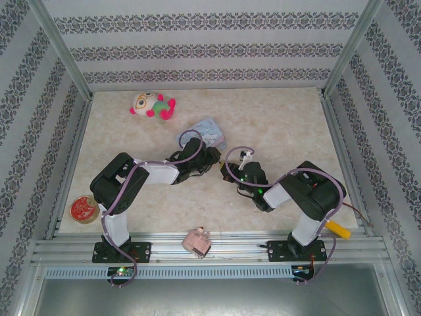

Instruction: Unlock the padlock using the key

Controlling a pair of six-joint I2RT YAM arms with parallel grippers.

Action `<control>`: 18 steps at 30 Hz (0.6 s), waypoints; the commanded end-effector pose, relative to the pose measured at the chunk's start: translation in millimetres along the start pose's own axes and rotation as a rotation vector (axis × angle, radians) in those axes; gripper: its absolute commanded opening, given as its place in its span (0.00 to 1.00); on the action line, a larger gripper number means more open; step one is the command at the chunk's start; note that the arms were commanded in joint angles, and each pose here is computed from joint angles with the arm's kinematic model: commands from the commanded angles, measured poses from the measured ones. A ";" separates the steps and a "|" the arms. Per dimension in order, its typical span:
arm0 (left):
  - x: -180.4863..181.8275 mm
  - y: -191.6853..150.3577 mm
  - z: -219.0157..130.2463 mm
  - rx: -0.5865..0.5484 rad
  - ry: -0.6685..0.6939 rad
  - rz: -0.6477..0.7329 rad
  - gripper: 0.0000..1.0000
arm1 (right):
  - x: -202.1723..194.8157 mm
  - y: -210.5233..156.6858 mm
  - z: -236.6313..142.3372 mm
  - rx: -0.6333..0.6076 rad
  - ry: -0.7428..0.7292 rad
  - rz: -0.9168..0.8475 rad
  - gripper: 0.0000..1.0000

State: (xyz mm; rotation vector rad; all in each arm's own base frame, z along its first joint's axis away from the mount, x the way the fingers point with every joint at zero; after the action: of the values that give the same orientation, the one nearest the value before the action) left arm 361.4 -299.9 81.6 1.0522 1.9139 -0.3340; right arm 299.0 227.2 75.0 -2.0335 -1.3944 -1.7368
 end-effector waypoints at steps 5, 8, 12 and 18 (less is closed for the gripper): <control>48.9 -40.6 5.8 0.195 0.138 -0.144 0.00 | 4.6 19.3 1.4 -0.057 0.020 0.085 0.00; 48.5 -40.3 5.6 0.194 0.137 -0.143 0.00 | -1.5 20.5 1.3 -0.051 0.011 0.146 0.00; 48.1 -40.6 5.9 0.196 0.134 -0.142 0.00 | -4.3 22.1 3.5 -0.041 0.013 0.198 0.00; 49.1 -41.0 5.7 0.197 0.136 -0.142 0.00 | 0.5 24.5 7.9 -0.029 0.032 0.231 0.00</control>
State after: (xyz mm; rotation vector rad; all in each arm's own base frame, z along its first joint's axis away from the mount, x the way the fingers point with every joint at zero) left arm 361.6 -299.9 81.8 1.0509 1.9133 -0.3335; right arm 303.7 222.6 75.6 -2.0469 -1.1790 -1.6406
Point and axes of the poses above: each hand's point on the last joint's axis, 136 mm out from that joint toward the fingers, its own z axis out along the fingers, its own x axis along the line the jaws close on, y = z × x, the point moved 3 cm from there along -z, back along the fingers, and after that the axes turned 6 degrees about z, right-handed, at the moved point
